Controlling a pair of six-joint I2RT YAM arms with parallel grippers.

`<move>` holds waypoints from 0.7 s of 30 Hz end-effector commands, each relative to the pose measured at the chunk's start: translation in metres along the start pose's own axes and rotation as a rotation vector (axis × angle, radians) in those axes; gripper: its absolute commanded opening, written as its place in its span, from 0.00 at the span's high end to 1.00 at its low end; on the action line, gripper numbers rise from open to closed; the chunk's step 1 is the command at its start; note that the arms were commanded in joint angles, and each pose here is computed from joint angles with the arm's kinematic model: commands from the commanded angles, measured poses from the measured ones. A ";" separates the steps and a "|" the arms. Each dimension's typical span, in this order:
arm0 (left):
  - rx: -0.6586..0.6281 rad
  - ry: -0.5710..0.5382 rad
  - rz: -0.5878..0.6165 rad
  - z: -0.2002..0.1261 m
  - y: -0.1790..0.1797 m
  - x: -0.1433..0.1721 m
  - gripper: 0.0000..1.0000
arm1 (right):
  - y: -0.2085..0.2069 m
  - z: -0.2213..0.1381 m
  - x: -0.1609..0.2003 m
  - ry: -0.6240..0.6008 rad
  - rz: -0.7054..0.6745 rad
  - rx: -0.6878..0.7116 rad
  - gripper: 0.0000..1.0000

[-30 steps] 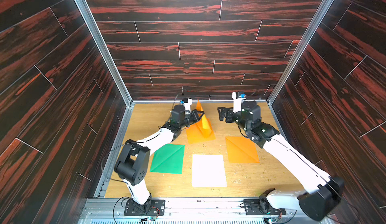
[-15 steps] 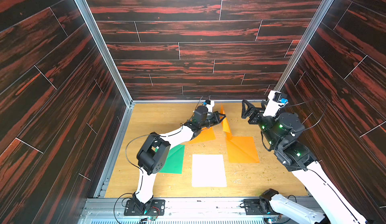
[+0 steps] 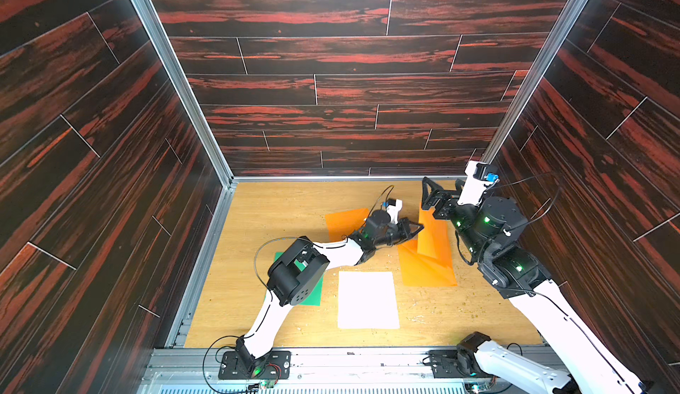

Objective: Sort the scattered colored papers by color
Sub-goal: Place the colored paper.

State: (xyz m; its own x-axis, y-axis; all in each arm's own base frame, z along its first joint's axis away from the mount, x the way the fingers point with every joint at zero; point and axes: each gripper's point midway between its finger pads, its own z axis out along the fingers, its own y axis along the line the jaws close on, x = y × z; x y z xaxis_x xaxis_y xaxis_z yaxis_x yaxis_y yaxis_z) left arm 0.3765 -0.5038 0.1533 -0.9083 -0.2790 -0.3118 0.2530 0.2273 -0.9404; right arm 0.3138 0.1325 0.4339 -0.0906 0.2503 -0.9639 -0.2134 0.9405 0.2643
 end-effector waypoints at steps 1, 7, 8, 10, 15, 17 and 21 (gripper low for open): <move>-0.005 -0.044 -0.065 -0.005 0.027 0.001 1.00 | 0.006 0.008 0.013 0.035 0.008 -0.027 0.02; -0.057 -0.050 -0.120 -0.009 0.062 0.014 1.00 | 0.013 0.015 0.022 0.069 0.012 -0.057 0.02; -0.060 -0.050 -0.123 -0.010 0.064 0.016 1.00 | 0.013 0.016 0.023 0.070 0.013 -0.060 0.02; -0.069 -0.055 -0.123 -0.011 0.065 0.019 1.00 | 0.014 0.017 0.025 0.078 0.013 -0.064 0.02; -0.091 -0.068 -0.136 -0.013 0.072 0.026 1.00 | 0.017 0.020 0.032 0.096 0.016 -0.075 0.02; -0.106 -0.080 -0.150 -0.016 0.076 0.030 1.00 | 0.017 0.020 0.033 0.102 0.017 -0.078 0.02; -0.154 -0.077 -0.146 -0.016 0.081 0.042 1.00 | 0.018 0.021 0.035 0.105 0.022 -0.083 0.02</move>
State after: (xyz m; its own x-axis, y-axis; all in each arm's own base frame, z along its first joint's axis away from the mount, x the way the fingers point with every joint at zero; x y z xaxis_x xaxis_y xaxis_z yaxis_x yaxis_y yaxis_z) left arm 0.3564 -0.4801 0.0507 -0.9144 -0.3687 -0.1668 0.0452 0.3166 -0.9475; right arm 0.3262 0.1596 0.4107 -0.1822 0.2374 -0.9542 -0.2833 0.9166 0.2821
